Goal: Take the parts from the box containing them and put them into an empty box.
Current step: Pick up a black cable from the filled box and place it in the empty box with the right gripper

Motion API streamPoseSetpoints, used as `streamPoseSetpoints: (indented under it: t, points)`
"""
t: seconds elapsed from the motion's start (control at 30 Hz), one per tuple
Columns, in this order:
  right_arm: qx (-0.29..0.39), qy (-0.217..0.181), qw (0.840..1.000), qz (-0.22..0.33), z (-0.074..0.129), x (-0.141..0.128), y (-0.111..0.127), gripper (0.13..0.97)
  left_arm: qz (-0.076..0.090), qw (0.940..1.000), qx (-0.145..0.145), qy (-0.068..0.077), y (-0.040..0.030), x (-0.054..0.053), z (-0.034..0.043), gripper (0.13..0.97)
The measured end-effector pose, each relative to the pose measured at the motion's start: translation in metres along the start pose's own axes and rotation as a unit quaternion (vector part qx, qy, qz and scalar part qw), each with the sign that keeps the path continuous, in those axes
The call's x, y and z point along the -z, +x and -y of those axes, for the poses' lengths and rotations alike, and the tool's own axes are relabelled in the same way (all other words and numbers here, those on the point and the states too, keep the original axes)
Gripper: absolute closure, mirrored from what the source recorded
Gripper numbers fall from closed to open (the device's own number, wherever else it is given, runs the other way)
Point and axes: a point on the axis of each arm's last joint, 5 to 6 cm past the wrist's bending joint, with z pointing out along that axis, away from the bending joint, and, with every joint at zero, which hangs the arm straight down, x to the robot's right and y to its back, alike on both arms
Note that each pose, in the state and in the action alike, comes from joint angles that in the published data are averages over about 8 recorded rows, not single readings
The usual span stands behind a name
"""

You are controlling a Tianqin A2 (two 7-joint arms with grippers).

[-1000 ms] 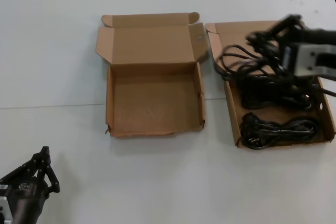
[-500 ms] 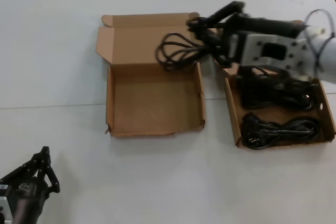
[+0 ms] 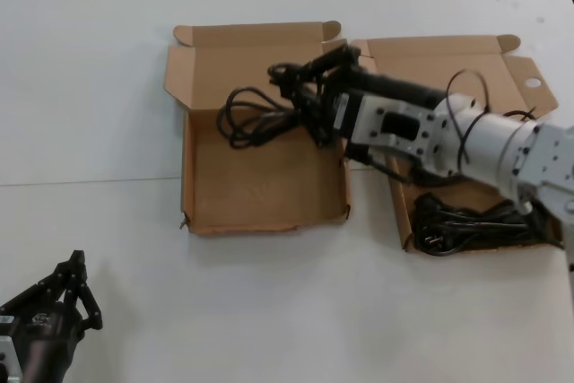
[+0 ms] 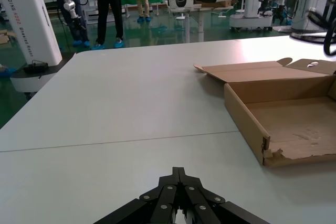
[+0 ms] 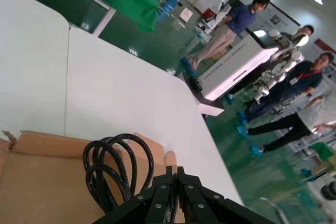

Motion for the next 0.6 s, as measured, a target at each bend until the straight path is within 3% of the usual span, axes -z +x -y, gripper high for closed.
streamPoseSetpoints:
  t: [0.6]
  points:
    - [-0.141,0.008,0.990,0.007,-0.042,-0.039,-0.050,0.937,0.000,1.0000,0.000,0.000,0.0000,0.000,0.0000,0.941]
